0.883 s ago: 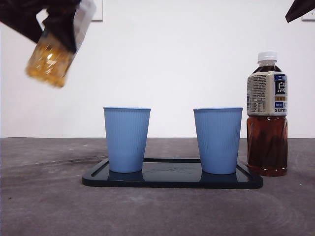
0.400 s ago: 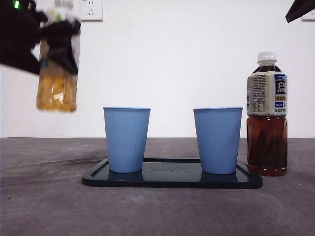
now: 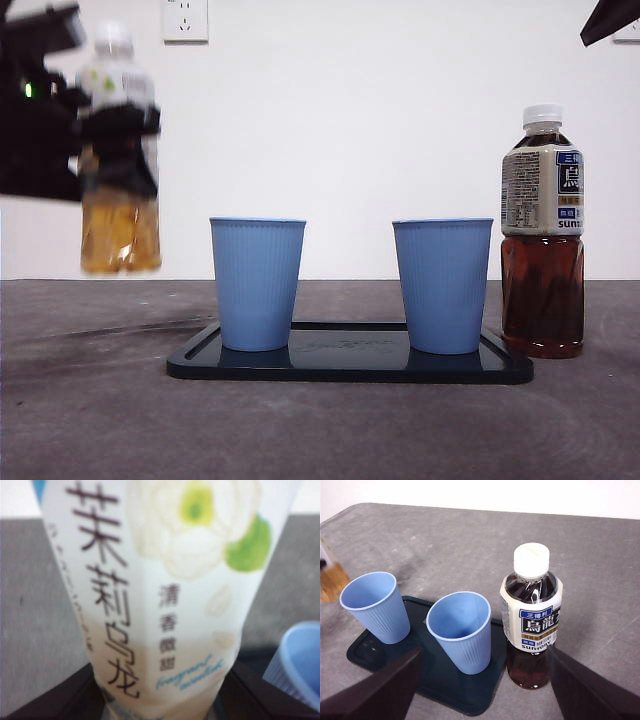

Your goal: Pour the drink into the cup

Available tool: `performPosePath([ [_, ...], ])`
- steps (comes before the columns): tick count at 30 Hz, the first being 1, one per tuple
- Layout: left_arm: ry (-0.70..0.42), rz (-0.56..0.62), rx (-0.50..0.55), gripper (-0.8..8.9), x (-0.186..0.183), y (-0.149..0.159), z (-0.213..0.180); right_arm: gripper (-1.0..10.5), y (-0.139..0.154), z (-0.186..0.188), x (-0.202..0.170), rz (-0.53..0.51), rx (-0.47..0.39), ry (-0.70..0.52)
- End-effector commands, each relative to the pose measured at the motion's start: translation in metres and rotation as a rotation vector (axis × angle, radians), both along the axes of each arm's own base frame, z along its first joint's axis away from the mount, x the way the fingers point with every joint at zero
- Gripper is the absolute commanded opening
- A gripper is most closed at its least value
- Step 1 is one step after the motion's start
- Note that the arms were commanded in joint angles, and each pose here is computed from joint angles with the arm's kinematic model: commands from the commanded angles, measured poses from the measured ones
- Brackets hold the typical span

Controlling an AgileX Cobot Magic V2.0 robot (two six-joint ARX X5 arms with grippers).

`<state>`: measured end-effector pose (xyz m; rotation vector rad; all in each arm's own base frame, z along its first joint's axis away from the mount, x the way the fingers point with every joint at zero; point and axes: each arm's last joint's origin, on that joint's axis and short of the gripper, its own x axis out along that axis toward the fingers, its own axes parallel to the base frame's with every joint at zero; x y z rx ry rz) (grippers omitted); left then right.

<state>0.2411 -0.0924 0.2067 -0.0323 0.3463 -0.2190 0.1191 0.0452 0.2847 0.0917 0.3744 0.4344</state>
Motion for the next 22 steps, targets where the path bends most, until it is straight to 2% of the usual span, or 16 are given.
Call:
performPosePath([
  [1, -0.029, -0.001, -0.010, 2.44, 0.008, -0.004, -0.004, 3.9, 0.001, 0.003, 0.000, 0.005, -0.003, -0.016],
  [22, 0.036, 0.006, 0.016, 2.49, 0.028, -0.010, -0.044, 3.9, 0.001, 0.003, 0.001, 0.003, -0.008, -0.016],
])
